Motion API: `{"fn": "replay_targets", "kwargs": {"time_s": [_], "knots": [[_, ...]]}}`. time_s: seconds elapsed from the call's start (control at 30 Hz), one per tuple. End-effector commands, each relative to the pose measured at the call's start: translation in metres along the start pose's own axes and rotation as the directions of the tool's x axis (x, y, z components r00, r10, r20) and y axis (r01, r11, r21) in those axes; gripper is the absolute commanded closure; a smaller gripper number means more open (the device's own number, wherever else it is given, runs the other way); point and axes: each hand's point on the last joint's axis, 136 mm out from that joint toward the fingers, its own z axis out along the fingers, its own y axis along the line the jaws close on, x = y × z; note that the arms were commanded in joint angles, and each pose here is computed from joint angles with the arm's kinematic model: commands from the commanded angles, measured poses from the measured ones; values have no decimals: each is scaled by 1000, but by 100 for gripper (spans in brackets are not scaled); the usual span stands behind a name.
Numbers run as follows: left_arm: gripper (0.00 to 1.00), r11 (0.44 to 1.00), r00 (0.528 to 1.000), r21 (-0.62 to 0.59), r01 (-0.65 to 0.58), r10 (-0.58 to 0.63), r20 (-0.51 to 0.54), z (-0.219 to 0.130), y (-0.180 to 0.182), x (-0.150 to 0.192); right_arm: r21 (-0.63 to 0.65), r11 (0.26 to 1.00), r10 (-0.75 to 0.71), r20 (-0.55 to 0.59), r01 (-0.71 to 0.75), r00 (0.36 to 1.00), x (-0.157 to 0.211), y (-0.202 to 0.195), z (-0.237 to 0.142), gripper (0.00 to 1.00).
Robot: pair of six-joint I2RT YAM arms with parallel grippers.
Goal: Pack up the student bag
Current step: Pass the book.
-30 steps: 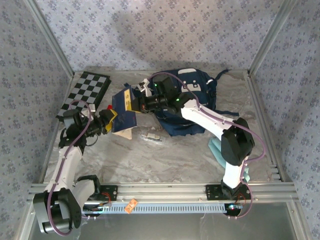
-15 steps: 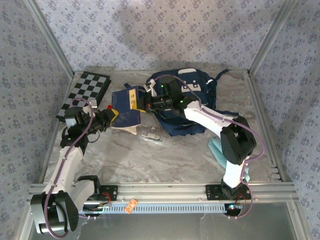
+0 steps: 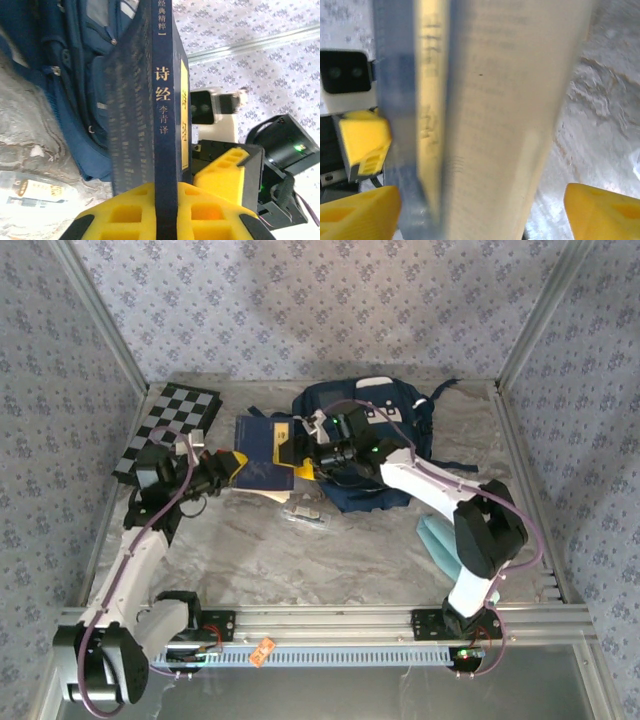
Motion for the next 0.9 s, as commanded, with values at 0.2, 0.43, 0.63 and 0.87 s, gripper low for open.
{"fn": "replay_targets", "kwargs": {"time_s": [0.2,0.43,0.63,0.87], "knots": [[100,988,992,109,-110,103,71,19,-61,-12,-250,968,38,62,-22,997,-8,39,-16,1],[100,995,993,-28,-97,99,69,26,-27,-15,-354,935,11,111,29,994,-10,73,-43,19],[100,989,992,-111,-102,109,59,27,-6,-12,-266,963,-14,129,48,991,-9,59,-47,45],[100,991,994,-81,-103,106,26,33,-10,-6,-217,976,-4,90,23,996,-10,33,-29,76]]}}
